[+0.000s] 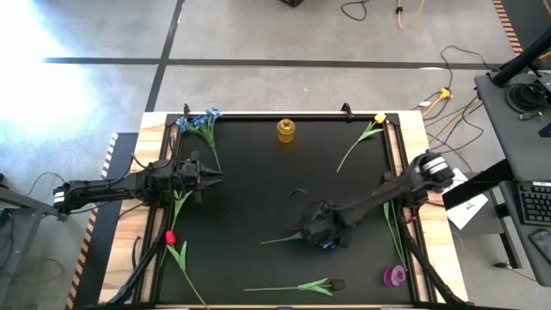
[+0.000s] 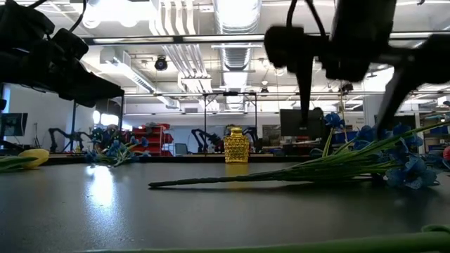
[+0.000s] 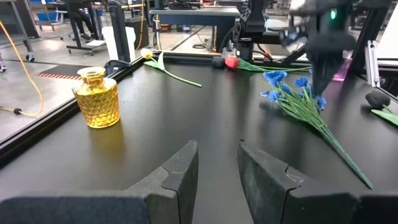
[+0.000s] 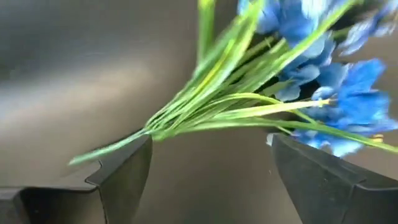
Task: Sort flowers into vase by color
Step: Put the bottom blue flowers into the yellow vase
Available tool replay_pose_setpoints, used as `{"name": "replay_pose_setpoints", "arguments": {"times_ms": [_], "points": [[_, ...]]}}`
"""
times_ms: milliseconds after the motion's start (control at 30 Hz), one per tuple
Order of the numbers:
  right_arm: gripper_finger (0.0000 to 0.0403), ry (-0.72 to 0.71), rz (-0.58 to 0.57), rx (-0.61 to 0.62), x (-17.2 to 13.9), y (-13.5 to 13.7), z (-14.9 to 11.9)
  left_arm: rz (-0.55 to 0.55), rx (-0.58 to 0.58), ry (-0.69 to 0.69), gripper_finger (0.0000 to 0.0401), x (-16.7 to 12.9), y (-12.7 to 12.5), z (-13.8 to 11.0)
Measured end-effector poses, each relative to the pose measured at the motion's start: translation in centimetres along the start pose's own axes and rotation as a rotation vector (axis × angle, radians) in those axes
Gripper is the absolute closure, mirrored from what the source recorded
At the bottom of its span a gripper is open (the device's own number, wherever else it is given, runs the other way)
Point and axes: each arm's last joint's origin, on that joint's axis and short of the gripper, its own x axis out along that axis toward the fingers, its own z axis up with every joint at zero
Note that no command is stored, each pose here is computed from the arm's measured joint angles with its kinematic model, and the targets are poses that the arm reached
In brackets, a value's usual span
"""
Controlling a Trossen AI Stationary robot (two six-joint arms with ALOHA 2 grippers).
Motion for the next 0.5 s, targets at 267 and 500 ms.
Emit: {"name": "replay_pose_setpoints", "arguments": {"times_ms": [267, 500], "points": [[0.0108, -0.028, -0.016, 0.065, 3.6, 1.1, 0.3, 0.000, 0.000, 0.000, 0.0301, 0.0, 0.0, 0.0], [0.0177, -0.087, -0.041, -0.051, 3.1, 2.9, 4.0, 0.000, 0.000, 0.000, 0.0301, 0.0, 0.0, 0.0]]}}
